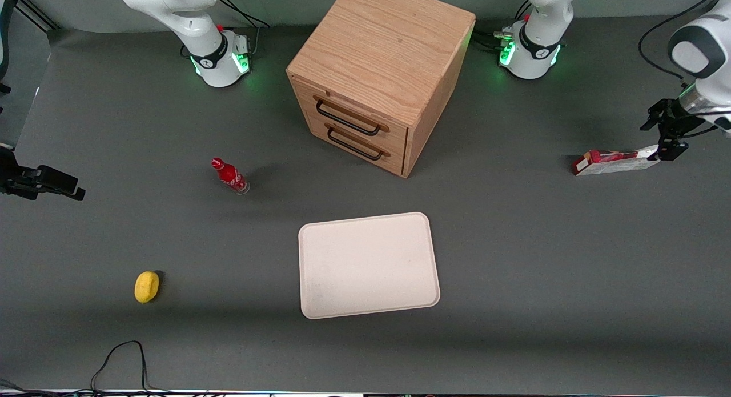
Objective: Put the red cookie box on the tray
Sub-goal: 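Lower the open left gripper over the red cookie box's end, then close the left gripper on the box end and lift it upright, then carry the upright box with the left gripper over the white tray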
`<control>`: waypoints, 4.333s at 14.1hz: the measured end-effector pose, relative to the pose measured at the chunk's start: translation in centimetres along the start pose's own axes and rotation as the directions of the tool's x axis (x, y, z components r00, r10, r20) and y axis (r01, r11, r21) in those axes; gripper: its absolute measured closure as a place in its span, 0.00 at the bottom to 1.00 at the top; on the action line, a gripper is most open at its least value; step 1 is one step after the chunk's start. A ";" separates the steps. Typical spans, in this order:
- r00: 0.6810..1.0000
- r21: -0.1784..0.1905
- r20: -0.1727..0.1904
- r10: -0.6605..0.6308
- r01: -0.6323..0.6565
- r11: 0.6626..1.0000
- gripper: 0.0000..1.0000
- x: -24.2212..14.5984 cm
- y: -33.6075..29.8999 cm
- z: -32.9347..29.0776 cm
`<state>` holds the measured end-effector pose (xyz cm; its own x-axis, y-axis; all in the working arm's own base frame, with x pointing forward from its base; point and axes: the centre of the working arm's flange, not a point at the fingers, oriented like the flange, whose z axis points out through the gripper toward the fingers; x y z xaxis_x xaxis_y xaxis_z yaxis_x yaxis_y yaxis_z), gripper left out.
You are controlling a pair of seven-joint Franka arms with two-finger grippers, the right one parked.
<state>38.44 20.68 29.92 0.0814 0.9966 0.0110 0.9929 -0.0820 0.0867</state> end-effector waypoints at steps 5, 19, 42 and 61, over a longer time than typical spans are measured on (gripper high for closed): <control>0.997 -0.007 -0.016 -0.074 0.074 0.997 0.00 -1.5 1.2 5.8; 0.996 0.028 0.005 -0.085 0.085 0.996 0.39 -2.4 1.7 6.1; 1.000 0.123 0.026 0.009 -0.012 0.992 0.97 1.8 12.1 -27.9; 0.379 -0.018 0.091 0.921 -0.924 0.382 0.97 -47.1 29.0 -25.2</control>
<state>61.19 -28.74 57.00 0.9530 0.3028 -0.0067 0.3029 -0.9522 0.0409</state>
